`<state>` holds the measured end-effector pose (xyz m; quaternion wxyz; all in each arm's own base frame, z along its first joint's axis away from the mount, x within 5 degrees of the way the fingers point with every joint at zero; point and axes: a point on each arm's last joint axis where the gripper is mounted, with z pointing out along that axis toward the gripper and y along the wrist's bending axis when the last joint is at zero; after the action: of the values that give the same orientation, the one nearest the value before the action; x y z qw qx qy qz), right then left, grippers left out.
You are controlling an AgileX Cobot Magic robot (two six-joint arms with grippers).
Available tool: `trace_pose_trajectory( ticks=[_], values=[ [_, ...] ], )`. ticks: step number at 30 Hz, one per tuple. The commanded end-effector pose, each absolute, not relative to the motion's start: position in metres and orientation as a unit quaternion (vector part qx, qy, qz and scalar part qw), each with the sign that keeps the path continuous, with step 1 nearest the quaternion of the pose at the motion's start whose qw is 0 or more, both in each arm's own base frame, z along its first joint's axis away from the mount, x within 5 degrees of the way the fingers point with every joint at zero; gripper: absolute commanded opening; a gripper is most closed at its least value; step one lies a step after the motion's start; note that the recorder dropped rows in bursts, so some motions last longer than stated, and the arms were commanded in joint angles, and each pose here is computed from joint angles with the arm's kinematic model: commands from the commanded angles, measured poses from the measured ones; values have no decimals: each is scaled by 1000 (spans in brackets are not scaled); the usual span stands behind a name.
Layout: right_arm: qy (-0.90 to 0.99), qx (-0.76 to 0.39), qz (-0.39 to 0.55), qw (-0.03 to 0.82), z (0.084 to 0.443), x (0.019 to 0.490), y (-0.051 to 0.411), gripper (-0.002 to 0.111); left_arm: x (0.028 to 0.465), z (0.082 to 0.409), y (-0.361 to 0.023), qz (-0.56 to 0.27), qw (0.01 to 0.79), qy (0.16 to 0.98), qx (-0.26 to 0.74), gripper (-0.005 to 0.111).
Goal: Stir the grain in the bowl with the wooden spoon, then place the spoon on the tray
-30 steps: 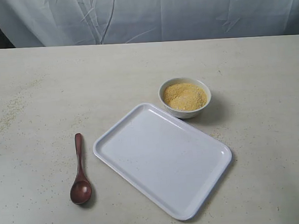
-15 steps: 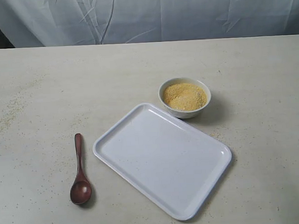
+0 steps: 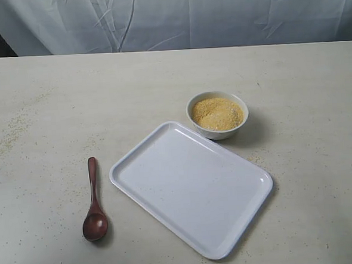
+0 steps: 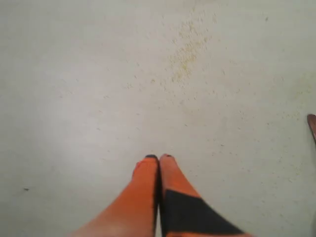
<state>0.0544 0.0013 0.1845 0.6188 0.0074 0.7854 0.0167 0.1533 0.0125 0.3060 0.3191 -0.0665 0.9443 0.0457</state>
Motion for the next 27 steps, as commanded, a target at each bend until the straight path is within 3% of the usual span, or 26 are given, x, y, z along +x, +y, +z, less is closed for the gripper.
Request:
trace_pose_trajectory(
  ticks=[1, 7, 18, 21, 27],
  values=[
    [781, 10, 14, 624, 185, 54, 1, 0, 182, 272, -1, -36, 261, 961, -89, 0],
    [781, 10, 14, 624, 185, 54, 1, 0, 211, 253, -49, -111, 265, 956, -62, 0],
    [781, 10, 14, 624, 185, 54, 1, 0, 224, 188, -145, -127, 221, 967, -25, 0],
    [781, 10, 14, 624, 185, 54, 1, 0, 227, 173, -151, -123, 209, 970, -21, 8],
    [781, 10, 14, 624, 185, 54, 1, 0, 230, 155, -153, -105, 183, 977, -25, 34]
  ],
)
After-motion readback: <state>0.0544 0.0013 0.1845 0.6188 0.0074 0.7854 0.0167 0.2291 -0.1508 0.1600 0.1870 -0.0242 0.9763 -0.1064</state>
